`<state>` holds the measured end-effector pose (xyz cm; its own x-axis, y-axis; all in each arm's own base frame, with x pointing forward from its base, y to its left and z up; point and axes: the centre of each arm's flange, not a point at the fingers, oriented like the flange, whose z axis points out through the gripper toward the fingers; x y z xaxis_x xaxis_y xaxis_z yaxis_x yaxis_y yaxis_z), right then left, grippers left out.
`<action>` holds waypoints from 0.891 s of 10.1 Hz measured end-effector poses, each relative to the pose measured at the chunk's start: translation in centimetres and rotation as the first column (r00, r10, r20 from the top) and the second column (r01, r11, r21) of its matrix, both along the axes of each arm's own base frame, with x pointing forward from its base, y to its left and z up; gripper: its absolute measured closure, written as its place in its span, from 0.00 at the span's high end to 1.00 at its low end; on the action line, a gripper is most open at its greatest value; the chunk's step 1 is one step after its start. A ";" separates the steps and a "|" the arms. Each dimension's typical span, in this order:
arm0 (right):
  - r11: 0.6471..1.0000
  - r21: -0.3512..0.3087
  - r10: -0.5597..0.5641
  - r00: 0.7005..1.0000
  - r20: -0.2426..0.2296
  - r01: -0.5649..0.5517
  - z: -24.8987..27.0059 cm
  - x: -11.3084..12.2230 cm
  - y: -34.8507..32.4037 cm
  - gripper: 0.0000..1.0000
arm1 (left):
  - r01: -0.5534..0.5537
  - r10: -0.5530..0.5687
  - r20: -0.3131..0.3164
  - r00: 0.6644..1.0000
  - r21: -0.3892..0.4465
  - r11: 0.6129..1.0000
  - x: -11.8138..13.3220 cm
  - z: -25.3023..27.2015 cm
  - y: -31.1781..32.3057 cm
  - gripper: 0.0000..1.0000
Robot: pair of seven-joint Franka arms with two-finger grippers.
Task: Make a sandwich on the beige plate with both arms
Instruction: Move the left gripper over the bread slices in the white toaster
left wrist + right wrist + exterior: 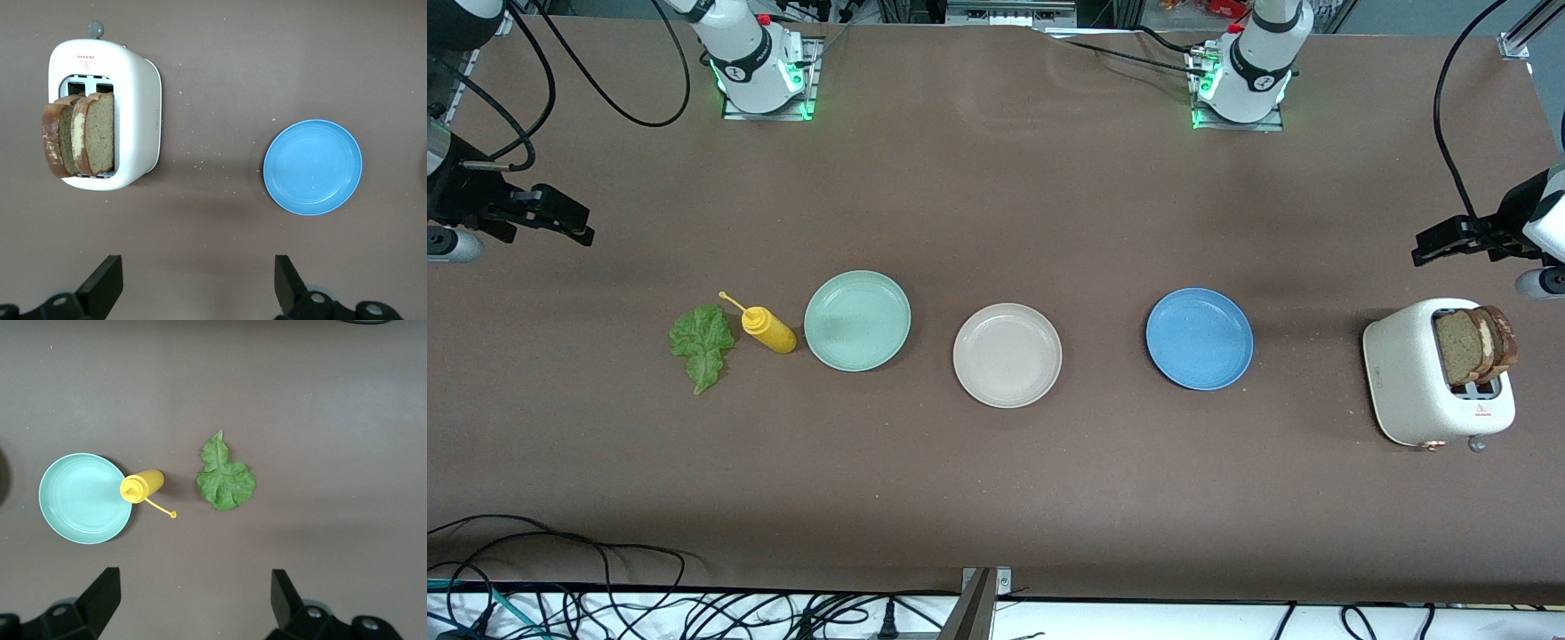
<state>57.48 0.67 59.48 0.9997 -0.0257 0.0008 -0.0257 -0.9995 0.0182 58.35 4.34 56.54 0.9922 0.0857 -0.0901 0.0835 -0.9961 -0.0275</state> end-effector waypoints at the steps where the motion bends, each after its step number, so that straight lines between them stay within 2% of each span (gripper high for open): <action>1: 1.000 0.000 0.000 1.000 0.000 0.000 0.0 0.0 0.0 1.00 | 0.000 0.000 -0.003 1.000 0.004 1.000 0.1 -0.2 0.1 1.00; 5: 1.000 0.000 0.000 1.000 0.000 0.000 0.0 0.0 0.0 1.00 | -0.010 0.010 -0.012 1.000 0.010 1.000 0.5 -1.1 1.0 1.00; 9: 1.000 0.000 0.000 1.000 0.000 0.000 0.0 0.0 0.0 1.00 | -0.018 0.018 -0.009 1.000 0.005 1.000 1.6 -3.5 4.7 1.00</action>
<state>57.48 0.66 59.46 0.9997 -0.0258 0.0004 -0.0258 -0.9995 0.0183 59.93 9.03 53.08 0.9897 0.1039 -0.0982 0.1011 -0.9943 -0.0335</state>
